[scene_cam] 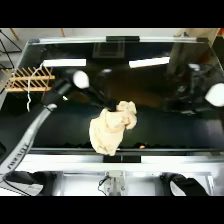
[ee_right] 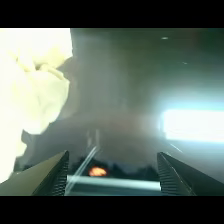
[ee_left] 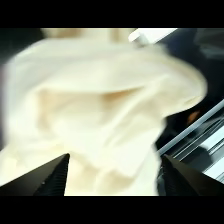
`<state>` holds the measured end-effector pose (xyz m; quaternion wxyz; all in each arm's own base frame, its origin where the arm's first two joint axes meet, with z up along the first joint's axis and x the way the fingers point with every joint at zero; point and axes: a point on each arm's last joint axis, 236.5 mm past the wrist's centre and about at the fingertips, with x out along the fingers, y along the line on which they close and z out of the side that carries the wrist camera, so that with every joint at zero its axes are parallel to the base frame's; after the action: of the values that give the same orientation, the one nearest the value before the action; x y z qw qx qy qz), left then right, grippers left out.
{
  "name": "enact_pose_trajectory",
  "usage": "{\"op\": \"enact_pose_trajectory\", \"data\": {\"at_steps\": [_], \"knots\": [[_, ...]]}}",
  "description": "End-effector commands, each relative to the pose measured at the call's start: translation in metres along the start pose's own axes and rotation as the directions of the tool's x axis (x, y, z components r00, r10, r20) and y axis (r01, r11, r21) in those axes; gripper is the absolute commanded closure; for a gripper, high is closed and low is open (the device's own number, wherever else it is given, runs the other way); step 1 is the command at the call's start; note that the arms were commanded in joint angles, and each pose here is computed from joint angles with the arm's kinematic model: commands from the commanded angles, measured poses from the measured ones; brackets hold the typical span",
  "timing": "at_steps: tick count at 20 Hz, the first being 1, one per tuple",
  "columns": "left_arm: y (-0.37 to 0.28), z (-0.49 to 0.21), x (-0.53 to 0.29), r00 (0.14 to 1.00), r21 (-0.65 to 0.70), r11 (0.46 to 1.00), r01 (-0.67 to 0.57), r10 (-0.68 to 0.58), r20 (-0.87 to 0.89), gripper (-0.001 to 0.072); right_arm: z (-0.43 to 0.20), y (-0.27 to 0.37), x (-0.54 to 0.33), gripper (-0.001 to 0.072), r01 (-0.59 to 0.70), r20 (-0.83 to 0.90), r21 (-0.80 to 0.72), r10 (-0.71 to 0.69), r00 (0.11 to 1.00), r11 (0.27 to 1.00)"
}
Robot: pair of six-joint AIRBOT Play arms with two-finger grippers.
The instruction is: Fold the shirts.
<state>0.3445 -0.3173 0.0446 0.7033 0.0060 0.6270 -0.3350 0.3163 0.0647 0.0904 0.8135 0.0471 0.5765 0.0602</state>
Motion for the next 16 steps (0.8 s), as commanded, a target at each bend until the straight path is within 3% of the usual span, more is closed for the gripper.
{"op": "enact_pose_trajectory", "data": {"at_steps": [1,5,7,11,14,15,16], "knots": [[0.065,-0.052,-0.067,0.99,-0.138,0.988,-0.064,0.046,-0.133,-0.0013,0.003,0.025,0.067,0.0045,-0.124,-0.111,0.011,0.124,0.986,0.992],[0.082,-0.145,-0.041,0.978,-0.319,0.945,-0.075,0.007,-0.21,-0.0013,-0.015,0.07,0.116,0.0045,-0.349,-0.27,-0.006,0.334,0.903,0.937],[0.06,-0.19,0.0,0.973,-0.431,0.902,0.019,-0.117,-0.201,-0.0013,-0.018,0.084,0.122,0.0045,-0.423,-0.295,-0.021,0.399,0.868,0.906],[0.039,-0.232,0.065,0.963,-0.585,0.804,0.107,-0.229,-0.14,-0.0013,-0.023,0.09,0.123,0.0045,-0.45,-0.312,-0.095,0.402,0.861,0.888],[0.038,-0.218,0.084,0.979,-0.591,0.797,0.124,-0.196,-0.06,0.0003,-0.036,0.095,0.13,0.0045,-0.45,-0.338,-0.114,0.391,0.856,0.886],[0.038,-0.21,0.088,0.982,-0.593,0.795,0.131,-0.184,-0.029,0.0065,-0.042,0.098,0.134,0.0045,-0.448,-0.35,-0.121,0.385,0.854,0.886],[0.039,-0.206,0.093,0.984,-0.598,0.79,0.134,-0.176,-0.012,0.0076,-0.048,0.1,0.139,0.0045,-0.447,-0.364,-0.129,0.377,0.852,0.885]]}}
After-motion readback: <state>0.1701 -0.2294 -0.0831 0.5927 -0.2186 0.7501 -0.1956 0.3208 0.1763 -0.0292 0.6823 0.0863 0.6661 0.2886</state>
